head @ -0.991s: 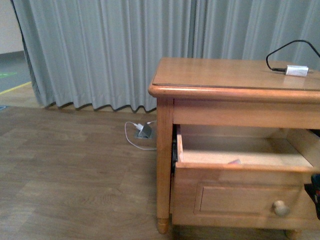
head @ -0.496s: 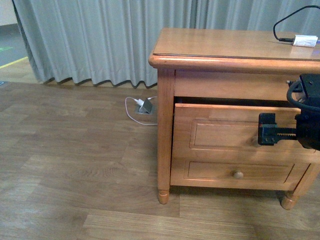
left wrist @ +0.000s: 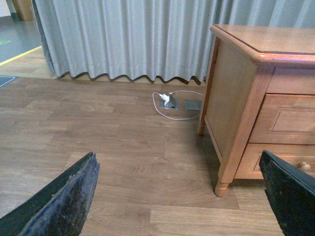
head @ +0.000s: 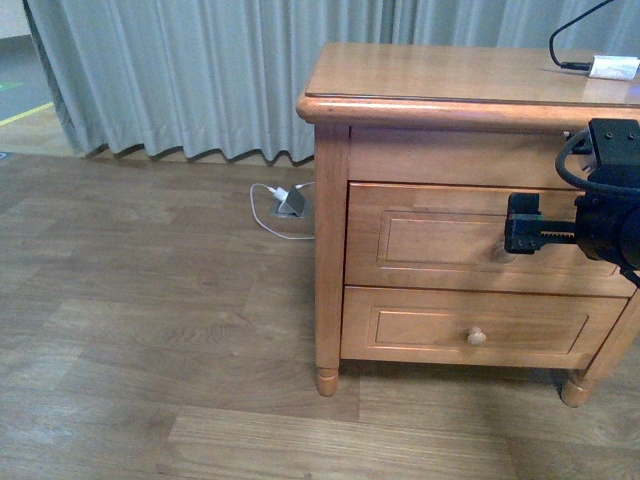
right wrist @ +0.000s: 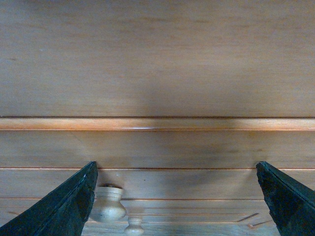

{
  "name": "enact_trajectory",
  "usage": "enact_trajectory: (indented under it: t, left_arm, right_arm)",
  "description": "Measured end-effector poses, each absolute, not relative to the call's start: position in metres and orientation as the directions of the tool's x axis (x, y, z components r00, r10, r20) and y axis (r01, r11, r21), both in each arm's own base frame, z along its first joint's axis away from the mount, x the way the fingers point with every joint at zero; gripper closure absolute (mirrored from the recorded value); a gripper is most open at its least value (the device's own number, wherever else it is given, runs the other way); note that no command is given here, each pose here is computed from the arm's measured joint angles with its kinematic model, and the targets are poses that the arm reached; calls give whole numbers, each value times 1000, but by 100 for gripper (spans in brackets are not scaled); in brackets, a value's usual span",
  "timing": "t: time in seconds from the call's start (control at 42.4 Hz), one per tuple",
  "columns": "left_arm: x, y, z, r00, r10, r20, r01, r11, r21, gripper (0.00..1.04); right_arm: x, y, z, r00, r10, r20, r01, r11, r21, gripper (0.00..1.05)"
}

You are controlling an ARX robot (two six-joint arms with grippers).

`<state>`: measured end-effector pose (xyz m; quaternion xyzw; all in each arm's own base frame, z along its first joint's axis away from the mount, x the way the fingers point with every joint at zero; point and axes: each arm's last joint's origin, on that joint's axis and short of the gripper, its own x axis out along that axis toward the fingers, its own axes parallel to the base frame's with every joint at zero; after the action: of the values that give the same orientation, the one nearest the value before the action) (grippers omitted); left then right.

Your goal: Place pink marker in drawer with both arms

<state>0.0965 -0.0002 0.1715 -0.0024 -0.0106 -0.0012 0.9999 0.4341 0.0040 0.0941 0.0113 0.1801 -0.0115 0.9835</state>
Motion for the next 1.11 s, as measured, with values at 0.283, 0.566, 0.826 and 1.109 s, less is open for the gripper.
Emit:
enact_trajectory:
  t: [0.283,0.566,0.826,1.109]
  left_arm:
    - [96,0,171,1000,-2,21,2,1000,-5,6]
    - [96,0,171,1000,-2,21,2,1000,-5,6]
    - [96,0,171,1000,-2,21,2,1000,-5,6]
    - [96,0,171,1000,-2,21,2,1000,-5,6]
  right_arm:
    - [423,3,101,924,-7,-383,21,999,32,8]
    - [360,8,169,913,69,-402,-41,996,79,8]
    - [281,6,257,918,84,-388,-30,989,144,8]
    - [220,0,306,946,36,-323,17,987,157,10]
